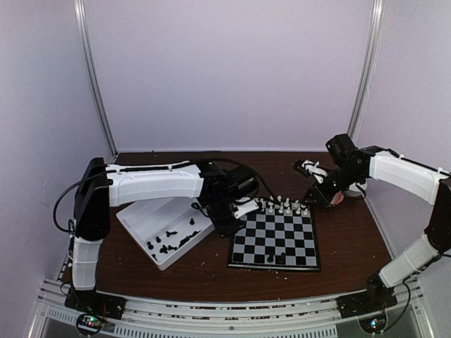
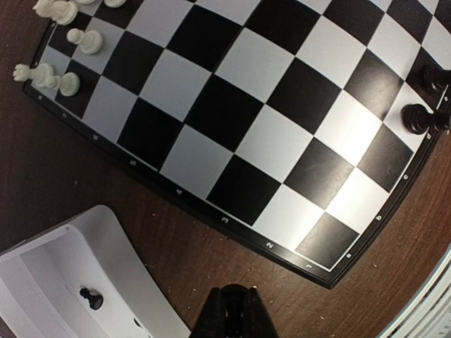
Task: Set up the chess pieces on the board
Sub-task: Place the pawn at h7.
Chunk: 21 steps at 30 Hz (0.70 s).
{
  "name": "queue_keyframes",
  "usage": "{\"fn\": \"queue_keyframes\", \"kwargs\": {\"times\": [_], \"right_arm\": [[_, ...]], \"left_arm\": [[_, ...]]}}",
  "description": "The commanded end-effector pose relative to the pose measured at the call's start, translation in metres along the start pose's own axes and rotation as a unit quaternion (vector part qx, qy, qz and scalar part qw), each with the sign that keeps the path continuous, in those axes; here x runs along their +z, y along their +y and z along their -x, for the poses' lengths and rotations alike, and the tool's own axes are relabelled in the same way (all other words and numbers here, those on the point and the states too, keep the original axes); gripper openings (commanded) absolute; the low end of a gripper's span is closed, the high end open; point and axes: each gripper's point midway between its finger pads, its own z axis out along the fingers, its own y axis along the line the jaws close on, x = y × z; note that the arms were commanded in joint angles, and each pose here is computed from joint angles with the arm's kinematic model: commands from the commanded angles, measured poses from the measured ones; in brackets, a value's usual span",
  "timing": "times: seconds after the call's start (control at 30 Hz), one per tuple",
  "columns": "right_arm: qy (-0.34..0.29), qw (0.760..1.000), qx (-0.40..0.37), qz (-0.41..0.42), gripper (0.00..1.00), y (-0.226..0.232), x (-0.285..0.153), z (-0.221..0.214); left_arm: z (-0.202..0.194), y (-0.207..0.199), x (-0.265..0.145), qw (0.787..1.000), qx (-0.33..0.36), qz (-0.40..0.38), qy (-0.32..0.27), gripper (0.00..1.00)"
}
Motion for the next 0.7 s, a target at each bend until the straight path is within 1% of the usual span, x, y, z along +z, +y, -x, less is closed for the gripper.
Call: {"fn": "queue_keyframes", "kwargs": {"times": [0.0,0.37,0.67], "right_arm": [[-0.002,1.000,0.006,-0.009,0.33,-0.004,-0.001,-0.001],[0.004,1.000,0.007,0.000,0.33,-0.004,0.003,0.000],[0.006,1.000,0.007,0.003,0.33,-0.003,0.004,-0.002]], "left_arm": [[0.006,-0.014,0.003,0.999,0.046,-0.008,0.004,0.02],[0.016,-0.039,0.025,0.996,0.086,-0.026,0.012,0.02],[0.009,-0.041,0.036,0.996,0.086,-0.028,0.027,0.02]]}}
